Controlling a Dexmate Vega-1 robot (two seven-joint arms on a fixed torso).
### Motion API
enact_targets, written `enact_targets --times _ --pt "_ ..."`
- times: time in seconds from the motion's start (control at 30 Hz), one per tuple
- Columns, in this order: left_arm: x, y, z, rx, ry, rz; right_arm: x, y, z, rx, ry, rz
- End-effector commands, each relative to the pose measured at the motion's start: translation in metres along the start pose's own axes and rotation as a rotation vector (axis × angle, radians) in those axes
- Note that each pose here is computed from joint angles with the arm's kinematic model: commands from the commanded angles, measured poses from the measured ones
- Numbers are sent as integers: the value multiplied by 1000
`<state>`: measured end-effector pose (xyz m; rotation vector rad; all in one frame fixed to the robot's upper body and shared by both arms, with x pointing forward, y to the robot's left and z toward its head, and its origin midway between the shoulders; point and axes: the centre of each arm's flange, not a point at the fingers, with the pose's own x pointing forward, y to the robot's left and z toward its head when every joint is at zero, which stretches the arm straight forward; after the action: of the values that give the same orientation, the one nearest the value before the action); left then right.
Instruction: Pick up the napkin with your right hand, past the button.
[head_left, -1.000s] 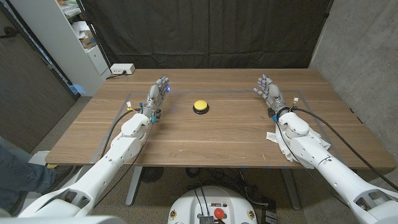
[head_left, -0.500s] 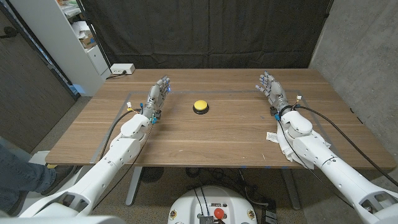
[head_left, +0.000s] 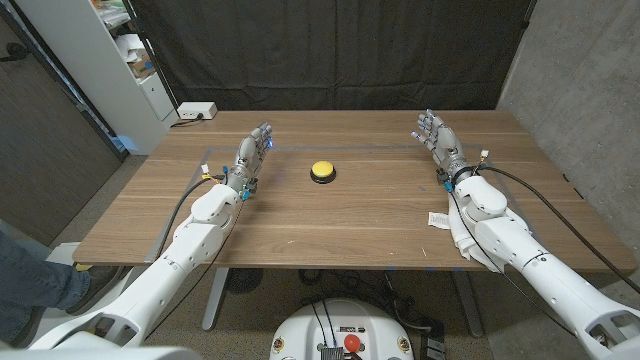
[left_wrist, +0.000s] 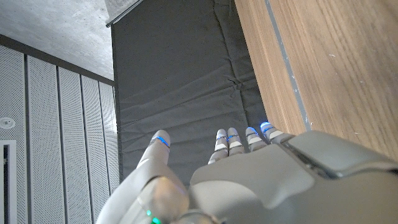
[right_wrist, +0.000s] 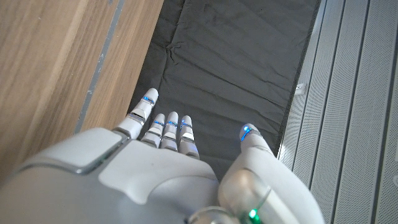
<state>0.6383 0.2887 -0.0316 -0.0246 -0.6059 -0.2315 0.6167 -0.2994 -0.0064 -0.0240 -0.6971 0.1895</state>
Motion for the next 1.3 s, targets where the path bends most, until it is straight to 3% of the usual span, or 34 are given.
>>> enact_targets --times 0.03,0.6,1.3 --pt "1 3 0 0 4 1 -1 -1 11 -11 -27 13" --pt "8 4 -6 -14 12 -17 -3 3 24 -5 -45 1" --pt "9 5 -2 -7 4 -21 -11 -13 46 -82 -93 20"
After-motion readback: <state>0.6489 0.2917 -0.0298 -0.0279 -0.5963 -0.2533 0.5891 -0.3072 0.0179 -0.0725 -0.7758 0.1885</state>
